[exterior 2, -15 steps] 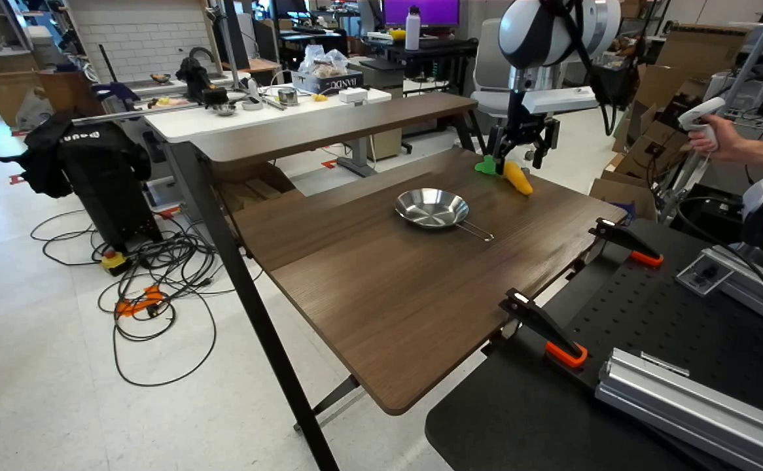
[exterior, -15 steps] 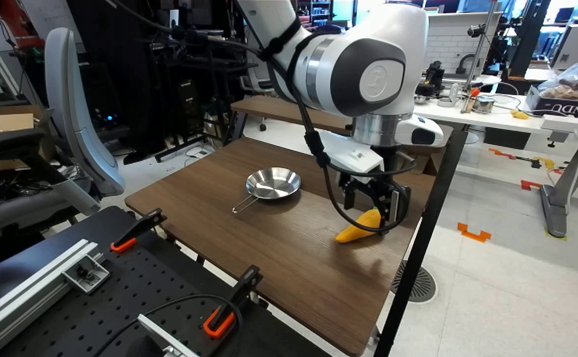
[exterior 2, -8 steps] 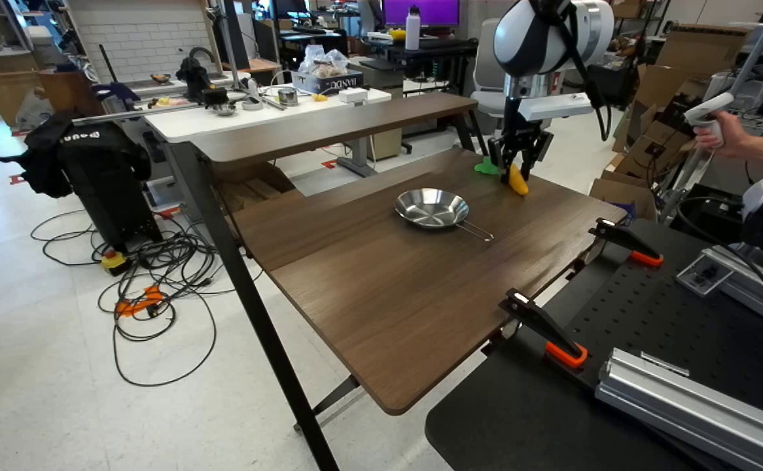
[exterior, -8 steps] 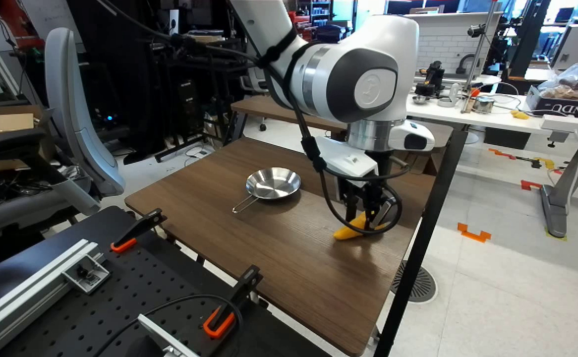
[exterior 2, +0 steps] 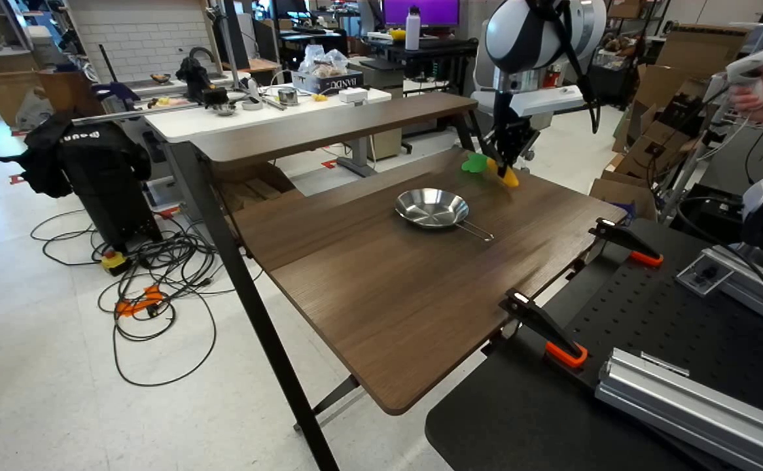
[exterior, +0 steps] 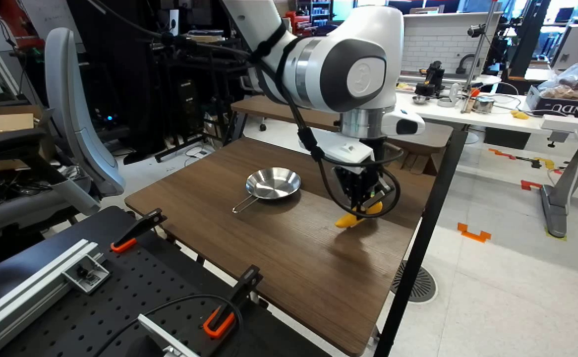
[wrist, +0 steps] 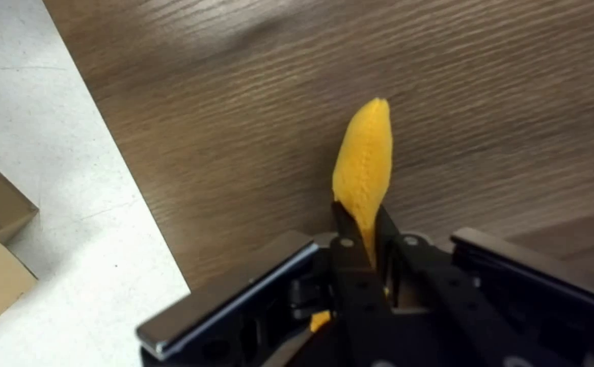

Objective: Put the carrot plush toy on the pan

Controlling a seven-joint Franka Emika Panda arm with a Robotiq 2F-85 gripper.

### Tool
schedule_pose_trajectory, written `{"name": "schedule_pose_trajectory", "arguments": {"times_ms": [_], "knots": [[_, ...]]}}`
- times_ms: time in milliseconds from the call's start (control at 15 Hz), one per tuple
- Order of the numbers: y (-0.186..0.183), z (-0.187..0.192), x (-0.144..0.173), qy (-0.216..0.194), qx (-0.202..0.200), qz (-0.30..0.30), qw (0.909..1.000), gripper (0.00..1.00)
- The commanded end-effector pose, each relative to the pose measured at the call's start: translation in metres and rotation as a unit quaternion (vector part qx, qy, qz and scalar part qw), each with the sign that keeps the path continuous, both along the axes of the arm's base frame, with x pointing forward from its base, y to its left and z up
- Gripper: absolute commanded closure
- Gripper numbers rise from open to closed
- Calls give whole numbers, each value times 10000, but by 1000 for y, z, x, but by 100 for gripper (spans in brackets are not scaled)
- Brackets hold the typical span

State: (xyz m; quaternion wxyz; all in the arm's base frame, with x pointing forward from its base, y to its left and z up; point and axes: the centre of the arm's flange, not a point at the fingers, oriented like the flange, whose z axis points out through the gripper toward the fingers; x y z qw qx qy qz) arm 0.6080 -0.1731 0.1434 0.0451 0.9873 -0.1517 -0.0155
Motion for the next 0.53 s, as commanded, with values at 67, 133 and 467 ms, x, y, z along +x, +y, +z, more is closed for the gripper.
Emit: {"name": "schedule_pose_trajectory", "arguments": {"times_ms": [67, 133, 467], "knots": [[40, 52, -5, -306, -104, 464, 9984, 98], [51, 62, -6, -342, -90, 581, 9977, 98], [107, 100, -20, -496, -57, 1142, 9922, 98]]}}
